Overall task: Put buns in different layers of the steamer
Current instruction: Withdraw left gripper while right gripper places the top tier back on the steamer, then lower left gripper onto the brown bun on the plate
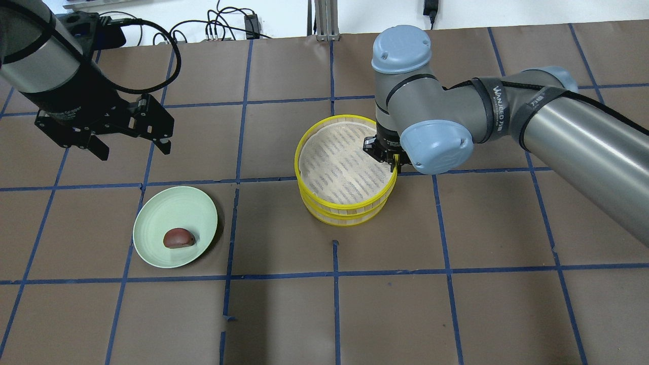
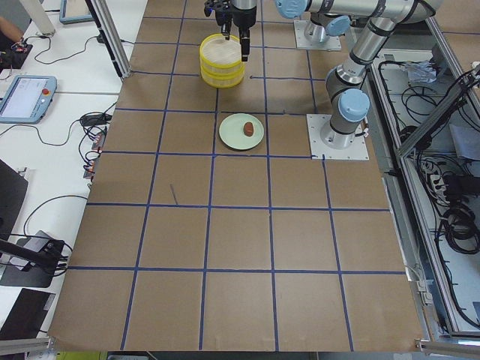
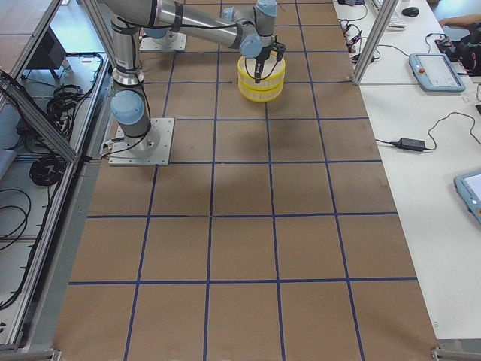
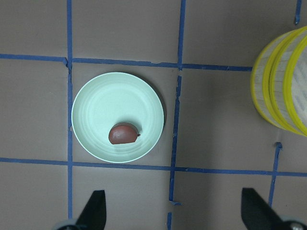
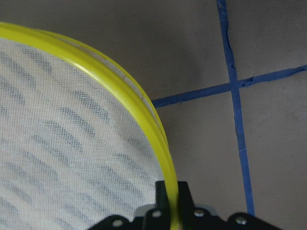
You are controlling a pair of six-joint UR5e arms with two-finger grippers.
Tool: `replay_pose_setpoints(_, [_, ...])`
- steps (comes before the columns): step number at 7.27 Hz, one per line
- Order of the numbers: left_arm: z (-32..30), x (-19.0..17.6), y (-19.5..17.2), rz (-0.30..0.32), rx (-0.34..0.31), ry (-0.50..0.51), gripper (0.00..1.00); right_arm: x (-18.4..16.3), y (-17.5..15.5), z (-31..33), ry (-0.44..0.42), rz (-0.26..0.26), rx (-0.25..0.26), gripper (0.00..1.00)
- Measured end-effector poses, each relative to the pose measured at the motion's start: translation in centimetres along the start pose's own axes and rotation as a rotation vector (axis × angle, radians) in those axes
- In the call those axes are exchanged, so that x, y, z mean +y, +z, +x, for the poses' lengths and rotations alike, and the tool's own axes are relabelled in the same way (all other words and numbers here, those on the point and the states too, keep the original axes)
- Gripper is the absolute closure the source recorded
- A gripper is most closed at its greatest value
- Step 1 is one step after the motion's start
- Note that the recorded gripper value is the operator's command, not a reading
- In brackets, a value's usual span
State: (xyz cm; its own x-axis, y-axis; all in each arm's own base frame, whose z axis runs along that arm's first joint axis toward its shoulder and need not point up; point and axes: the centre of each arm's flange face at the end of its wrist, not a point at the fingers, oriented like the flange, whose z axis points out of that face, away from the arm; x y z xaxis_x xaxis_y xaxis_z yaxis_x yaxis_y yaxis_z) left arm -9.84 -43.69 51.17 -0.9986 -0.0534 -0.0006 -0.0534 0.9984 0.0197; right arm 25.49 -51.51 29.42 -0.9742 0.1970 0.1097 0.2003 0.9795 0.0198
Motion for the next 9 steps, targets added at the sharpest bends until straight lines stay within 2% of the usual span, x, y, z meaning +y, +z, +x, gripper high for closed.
replay_pose_setpoints(2, [-0.3, -0.3, 1.4, -0.006, -0.001, 0.025, 0.05, 0.0, 0.2, -0.1, 0.001, -0.007, -0.01, 0.88])
replay_pose_setpoints(4, [-1.4, -0.6, 6.1, -0.046, 0.002, 0.017, 0.0, 0.1, 0.4, -0.4, 0.001, -0.023, -0.033, 0.83])
replay_pose_setpoints(6, [-3.4, 0.1, 12.1, -0.123, 0.01, -0.029, 0.0, 0.1, 0.5, -0.4, -0.004, -0.026, -0.034, 0.84])
replay_pose_setpoints(8, [-5.3, 0.1, 16.6, -0.217, 0.025, -0.08, 0.0, 0.1, 0.5, -0.3, -0.004, -0.023, -0.026, 0.86])
replay_pose_setpoints(9, [-5.6, -0.3, 18.3, -0.257, 0.03, -0.095, 0.0, 0.0, 0.5, -0.2, -0.004, -0.022, -0.024, 0.83])
